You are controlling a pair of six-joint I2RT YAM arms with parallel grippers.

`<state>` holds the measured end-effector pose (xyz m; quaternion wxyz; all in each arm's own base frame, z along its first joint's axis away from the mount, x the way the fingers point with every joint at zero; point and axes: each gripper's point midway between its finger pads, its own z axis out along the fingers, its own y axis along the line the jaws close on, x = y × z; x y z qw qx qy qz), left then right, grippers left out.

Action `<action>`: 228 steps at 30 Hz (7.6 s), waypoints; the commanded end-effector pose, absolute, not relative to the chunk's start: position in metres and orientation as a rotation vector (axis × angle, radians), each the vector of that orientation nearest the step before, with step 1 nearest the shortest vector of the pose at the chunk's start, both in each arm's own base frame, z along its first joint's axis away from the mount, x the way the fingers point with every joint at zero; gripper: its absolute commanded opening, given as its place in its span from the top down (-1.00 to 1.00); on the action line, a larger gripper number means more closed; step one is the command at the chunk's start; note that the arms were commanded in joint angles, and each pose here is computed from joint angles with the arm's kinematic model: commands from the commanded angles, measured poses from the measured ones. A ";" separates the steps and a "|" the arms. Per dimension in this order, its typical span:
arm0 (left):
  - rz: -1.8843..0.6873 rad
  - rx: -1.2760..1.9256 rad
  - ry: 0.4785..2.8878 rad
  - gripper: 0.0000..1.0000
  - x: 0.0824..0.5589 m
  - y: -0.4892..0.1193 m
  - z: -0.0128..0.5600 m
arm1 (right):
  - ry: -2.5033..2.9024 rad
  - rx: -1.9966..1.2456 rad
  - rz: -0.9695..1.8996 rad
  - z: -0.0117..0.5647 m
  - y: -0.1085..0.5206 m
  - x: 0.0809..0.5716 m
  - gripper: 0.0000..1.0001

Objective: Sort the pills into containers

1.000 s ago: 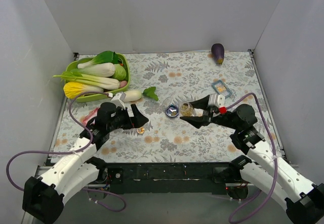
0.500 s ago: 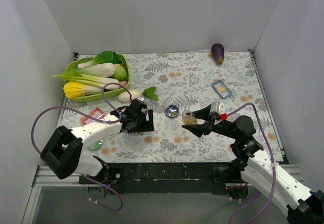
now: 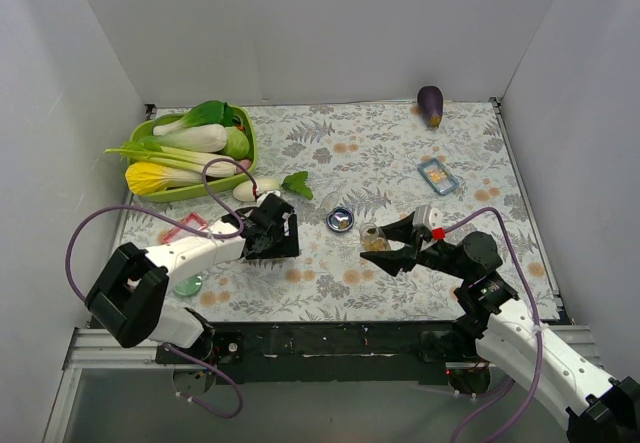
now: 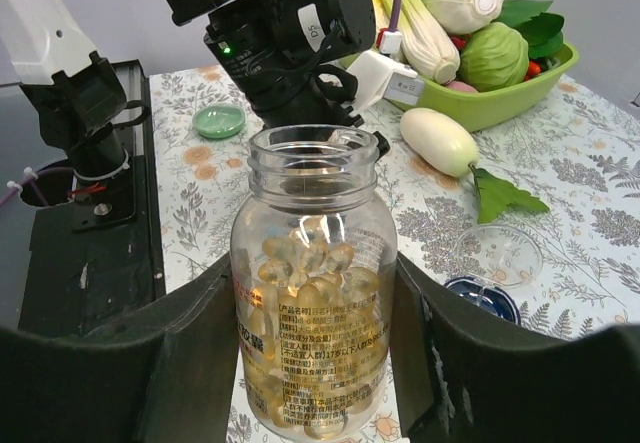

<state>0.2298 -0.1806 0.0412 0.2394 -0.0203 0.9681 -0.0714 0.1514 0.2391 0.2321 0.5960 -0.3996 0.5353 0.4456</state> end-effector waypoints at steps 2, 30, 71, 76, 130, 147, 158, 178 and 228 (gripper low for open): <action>-0.121 -0.045 2.634 -0.48 0.239 -0.178 0.034 | 1.187 -0.921 1.006 0.242 0.237 0.153 0.97; -1.375 0.135 2.283 0.66 0.202 -0.307 0.206 | 1.176 -1.152 0.928 0.203 0.241 0.148 0.97; -1.550 0.147 2.274 0.82 0.190 -0.340 0.241 | 1.536 -1.408 0.757 0.187 0.257 0.179 0.97; -1.458 0.170 2.340 0.84 0.189 -0.343 0.232 | 1.553 -1.430 0.741 0.193 0.260 0.184 0.97; -1.434 0.759 1.851 -0.96 0.150 -0.303 0.338 | 1.414 -1.244 1.557 0.242 0.269 0.102 0.97; -1.339 0.771 2.050 -0.68 0.155 -0.327 0.296 | 1.429 -1.236 1.531 0.239 0.271 0.111 0.97; -1.334 0.840 2.137 -0.56 0.144 -0.336 0.266 | 1.440 -1.222 1.532 0.238 0.270 0.113 0.97; -1.032 0.433 2.485 -0.24 0.164 -0.235 0.165 | 1.403 -1.230 1.514 0.245 0.263 0.109 0.97; -1.190 1.413 1.839 0.33 0.114 -0.312 0.244 | 1.394 -1.246 1.611 0.244 0.261 0.097 0.97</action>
